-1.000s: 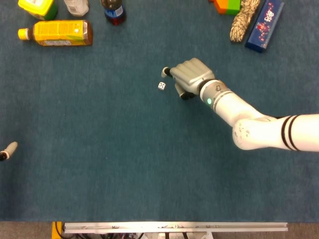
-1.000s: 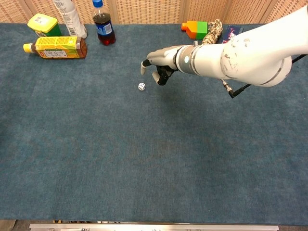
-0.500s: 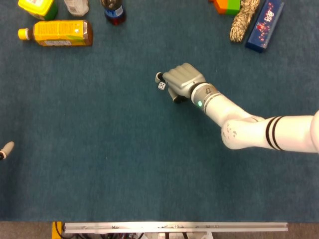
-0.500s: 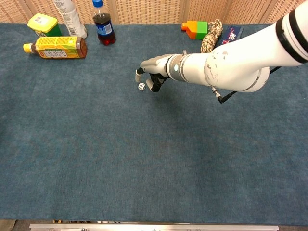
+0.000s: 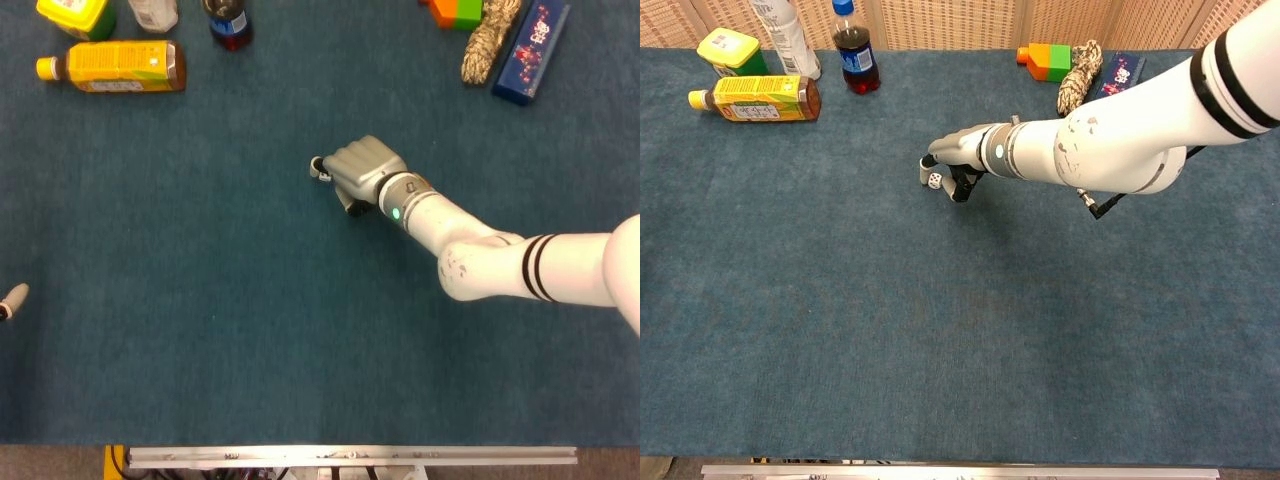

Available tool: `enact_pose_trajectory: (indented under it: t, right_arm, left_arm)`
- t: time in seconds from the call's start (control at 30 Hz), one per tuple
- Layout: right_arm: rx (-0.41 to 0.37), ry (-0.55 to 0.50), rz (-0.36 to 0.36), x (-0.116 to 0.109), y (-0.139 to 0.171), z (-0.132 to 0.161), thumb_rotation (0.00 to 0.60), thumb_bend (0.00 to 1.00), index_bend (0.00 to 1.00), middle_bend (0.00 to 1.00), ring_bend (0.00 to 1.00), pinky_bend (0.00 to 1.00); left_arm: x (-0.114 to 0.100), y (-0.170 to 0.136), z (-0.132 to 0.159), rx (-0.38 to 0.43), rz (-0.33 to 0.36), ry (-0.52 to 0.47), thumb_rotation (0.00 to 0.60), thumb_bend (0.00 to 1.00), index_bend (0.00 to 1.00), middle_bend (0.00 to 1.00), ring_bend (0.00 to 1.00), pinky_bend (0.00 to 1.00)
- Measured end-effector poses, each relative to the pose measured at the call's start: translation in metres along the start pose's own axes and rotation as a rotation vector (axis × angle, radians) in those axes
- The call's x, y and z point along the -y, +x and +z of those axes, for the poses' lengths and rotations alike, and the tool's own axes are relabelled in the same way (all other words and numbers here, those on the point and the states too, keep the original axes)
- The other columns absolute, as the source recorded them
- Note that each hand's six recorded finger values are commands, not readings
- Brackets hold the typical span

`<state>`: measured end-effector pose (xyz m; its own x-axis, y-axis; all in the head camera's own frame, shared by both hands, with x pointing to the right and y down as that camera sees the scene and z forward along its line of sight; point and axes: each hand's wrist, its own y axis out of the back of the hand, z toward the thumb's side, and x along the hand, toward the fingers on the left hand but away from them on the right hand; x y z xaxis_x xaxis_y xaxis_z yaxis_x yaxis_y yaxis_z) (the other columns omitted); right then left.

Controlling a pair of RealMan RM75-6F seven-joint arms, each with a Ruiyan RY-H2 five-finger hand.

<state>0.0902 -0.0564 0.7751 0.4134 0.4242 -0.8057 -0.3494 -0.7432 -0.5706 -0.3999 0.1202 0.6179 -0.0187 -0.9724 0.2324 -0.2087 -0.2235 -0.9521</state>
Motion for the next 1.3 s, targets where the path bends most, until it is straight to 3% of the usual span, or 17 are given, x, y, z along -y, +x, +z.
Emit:
enact_pose_trajectory:
  t: [0.3, 0.7, 1.3]
  right_arm:
    - [0.016, 0.026, 0.003, 0.007, 0.023, -0.011, 0.600, 0.74, 0.21, 1.00, 1.00, 1.00]
    - [0.067, 0.032, -0.050, 0.007, 0.052, -0.042, 0.600, 0.74, 0.21, 1.00, 1.00, 1.00]
    - [0.040, -0.028, -0.064, -0.003, 0.025, -0.028, 0.600, 0.74, 0.21, 1.00, 1.00, 1.00]
  left_arm:
    - [0.000, -0.001, -0.004, -0.004, 0.000, -0.002, 0.600, 0.13, 0.00, 0.00, 0.00, 0.00]
    - [-0.001, -0.002, -0.007, -0.009, 0.004, -0.004, 0.600, 0.13, 0.00, 0.00, 0.00, 0.00]
    - [-0.001, -0.003, -0.011, -0.021, 0.006, -0.006, 0.600, 0.13, 0.00, 0.00, 0.00, 0.00]
